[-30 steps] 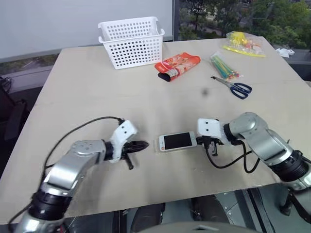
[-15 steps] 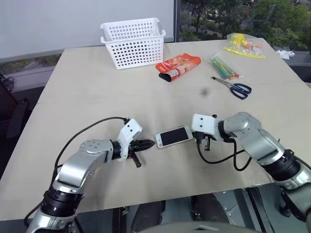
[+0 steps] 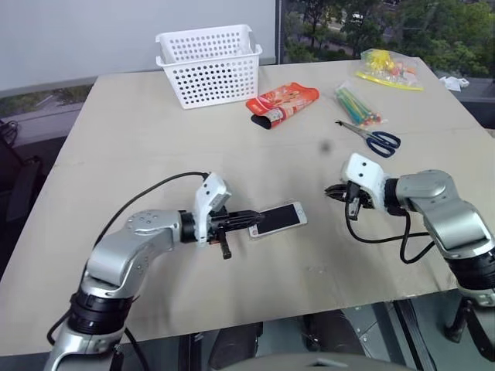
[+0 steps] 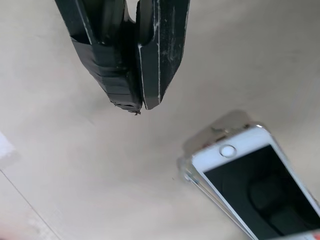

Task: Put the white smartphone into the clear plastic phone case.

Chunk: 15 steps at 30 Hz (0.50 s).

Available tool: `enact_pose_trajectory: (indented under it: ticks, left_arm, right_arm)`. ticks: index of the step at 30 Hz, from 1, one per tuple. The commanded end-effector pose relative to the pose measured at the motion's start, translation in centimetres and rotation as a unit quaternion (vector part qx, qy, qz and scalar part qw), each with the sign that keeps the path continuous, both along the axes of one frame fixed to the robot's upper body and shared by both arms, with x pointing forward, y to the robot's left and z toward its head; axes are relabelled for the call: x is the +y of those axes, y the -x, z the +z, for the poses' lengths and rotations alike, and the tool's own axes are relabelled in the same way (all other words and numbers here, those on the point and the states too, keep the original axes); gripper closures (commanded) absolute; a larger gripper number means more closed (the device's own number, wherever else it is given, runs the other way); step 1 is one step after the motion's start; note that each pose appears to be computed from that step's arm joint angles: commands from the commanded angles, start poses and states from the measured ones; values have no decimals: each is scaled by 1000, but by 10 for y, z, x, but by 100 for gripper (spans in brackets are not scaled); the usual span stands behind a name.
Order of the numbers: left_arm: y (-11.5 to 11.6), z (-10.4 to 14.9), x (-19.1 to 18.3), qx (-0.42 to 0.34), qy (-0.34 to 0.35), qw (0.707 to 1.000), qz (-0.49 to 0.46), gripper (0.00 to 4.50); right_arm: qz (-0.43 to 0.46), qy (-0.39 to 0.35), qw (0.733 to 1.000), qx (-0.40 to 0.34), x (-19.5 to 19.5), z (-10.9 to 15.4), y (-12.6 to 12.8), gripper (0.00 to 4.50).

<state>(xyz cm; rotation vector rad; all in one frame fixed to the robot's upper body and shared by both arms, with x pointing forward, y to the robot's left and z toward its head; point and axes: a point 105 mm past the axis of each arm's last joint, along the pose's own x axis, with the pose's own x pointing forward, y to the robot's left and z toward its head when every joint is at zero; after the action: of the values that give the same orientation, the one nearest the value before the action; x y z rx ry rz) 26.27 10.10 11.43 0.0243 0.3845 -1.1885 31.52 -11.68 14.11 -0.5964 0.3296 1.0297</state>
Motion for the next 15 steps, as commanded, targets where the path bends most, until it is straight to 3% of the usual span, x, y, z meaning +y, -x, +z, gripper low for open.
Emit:
enact_pose_trajectory:
  ticks: [1,9,15]
  left_arm:
    - [0,-9,-10,-4,-8,1000,-17,450]
    - [-18,-45,-6,-10,-51,999,10,450]
    - [-26,-45,-13,4,11,1000,28,450]
  right_arm:
    - [16,-25,999,-15,9,12,6,444]
    - [16,-35,999,-14,18,9,9,444]
    - [15,-46,999,-6,20,6,13,444]
